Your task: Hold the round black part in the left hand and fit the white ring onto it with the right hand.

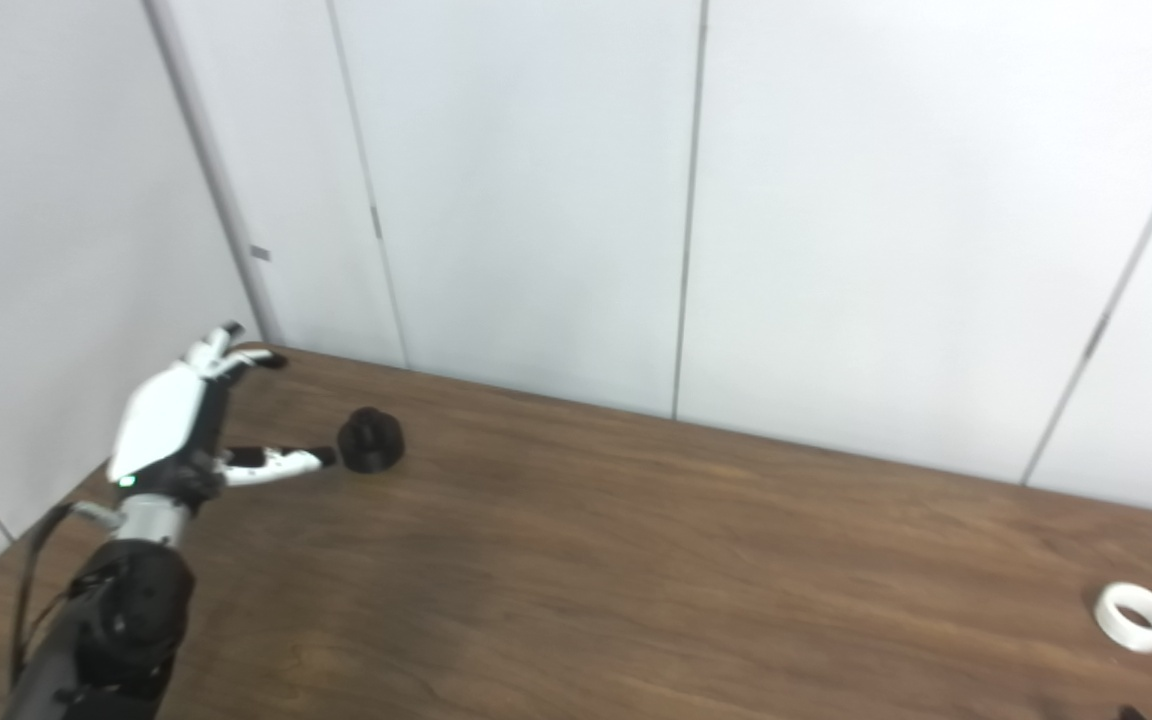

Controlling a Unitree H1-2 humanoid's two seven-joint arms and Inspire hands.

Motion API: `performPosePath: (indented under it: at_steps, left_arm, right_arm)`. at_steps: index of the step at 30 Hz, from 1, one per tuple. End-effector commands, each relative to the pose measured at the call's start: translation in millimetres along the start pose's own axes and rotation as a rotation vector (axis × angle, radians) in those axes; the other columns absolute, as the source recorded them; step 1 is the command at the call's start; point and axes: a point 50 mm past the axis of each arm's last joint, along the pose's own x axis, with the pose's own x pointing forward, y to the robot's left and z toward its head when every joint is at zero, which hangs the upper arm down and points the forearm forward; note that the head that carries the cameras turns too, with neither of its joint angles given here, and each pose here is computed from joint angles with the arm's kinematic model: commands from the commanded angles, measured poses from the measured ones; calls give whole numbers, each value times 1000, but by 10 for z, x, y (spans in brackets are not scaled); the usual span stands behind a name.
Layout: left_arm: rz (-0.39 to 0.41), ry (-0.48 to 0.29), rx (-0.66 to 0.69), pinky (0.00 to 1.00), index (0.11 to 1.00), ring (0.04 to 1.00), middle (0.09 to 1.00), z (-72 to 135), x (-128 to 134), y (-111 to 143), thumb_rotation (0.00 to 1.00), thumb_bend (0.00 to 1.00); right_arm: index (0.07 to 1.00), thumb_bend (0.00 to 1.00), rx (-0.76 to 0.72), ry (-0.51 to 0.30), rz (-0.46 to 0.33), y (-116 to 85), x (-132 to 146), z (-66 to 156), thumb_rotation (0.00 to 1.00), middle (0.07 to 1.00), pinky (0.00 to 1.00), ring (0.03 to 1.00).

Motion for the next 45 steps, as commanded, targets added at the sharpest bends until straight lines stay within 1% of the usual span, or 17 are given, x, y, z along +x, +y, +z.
performPosePath:
  at_steps: [1, 6, 10, 13, 18, 20, 26, 30, 35, 38, 42, 45]
  left_arm:
    - [23, -23, 22, 1000, 822, 1000, 1000, 83, 206, 168, 386, 1000]
    - [-67, 4, 27, 1000, 841, 1000, 1000, 44, 346, 46, 396, 1000]
    - [-131, 30, 43, 1000, 866, 1000, 1000, 15, 461, -39, 422, 1000]
    - [-154, 43, 51, 1000, 870, 1000, 1000, 19, 532, -94, 417, 1000]
    - [-178, 69, 58, 1000, 883, 1000, 1000, 61, 640, -169, 445, 1000]
    - [-186, 78, 57, 1000, 893, 1000, 1000, 85, 679, -194, 437, 1000]
    - [-213, 96, 79, 1000, 917, 1000, 1000, 141, 762, -274, 436, 1000]
    - [-222, 98, 88, 1000, 909, 1000, 1000, 157, 787, -333, 415, 1000]
    - [-238, 106, 85, 1000, 903, 1000, 1000, 163, 819, -405, 346, 1000]
    - [-250, 106, 83, 1000, 900, 1000, 1000, 162, 828, -438, 316, 1000]
    - [-262, 106, 107, 1000, 897, 1000, 1000, 185, 826, -481, 301, 1000]
    - [-263, 107, 116, 1000, 888, 1000, 1000, 204, 814, -514, 288, 1000]
  right_arm:
    - [1000, 531, -24, 22, -4, -144, -52, -34, 763, 1000, 995, 1000]
    - [1000, 583, -14, 25, -1, -165, -81, -36, 756, 1000, 1000, 1000]
    - [1000, 540, -21, 24, -3, -184, -110, -47, 741, 1000, 1000, 1000]
    - [1000, 545, -20, 29, -3, -204, -141, -55, 737, 1000, 1000, 1000]
    - [1000, 595, -15, 33, 0, -236, -193, -49, 736, 1000, 1000, 1000]
    - [1000, 633, -2, 35, 3, -245, -208, -43, 734, 1000, 1000, 1000]
    - [1000, 674, 6, 43, 4, -280, -269, -31, 731, 1000, 1000, 1000]
    - [1000, 656, 2, 47, 4, -296, -306, -19, 723, 1000, 1000, 1000]
    - [1000, 624, -8, 47, 4, -325, -345, -17, 715, 1000, 1000, 1000]
    - [1000, 625, -11, 47, 4, -349, -374, -22, 715, 1000, 1000, 1000]
    - [1000, 607, -17, 49, 2, -386, -402, -12, 713, 1000, 1000, 1000]
    - [1000, 619, -10, 52, 3, -427, -424, -24, 703, 1000, 1000, 1000]
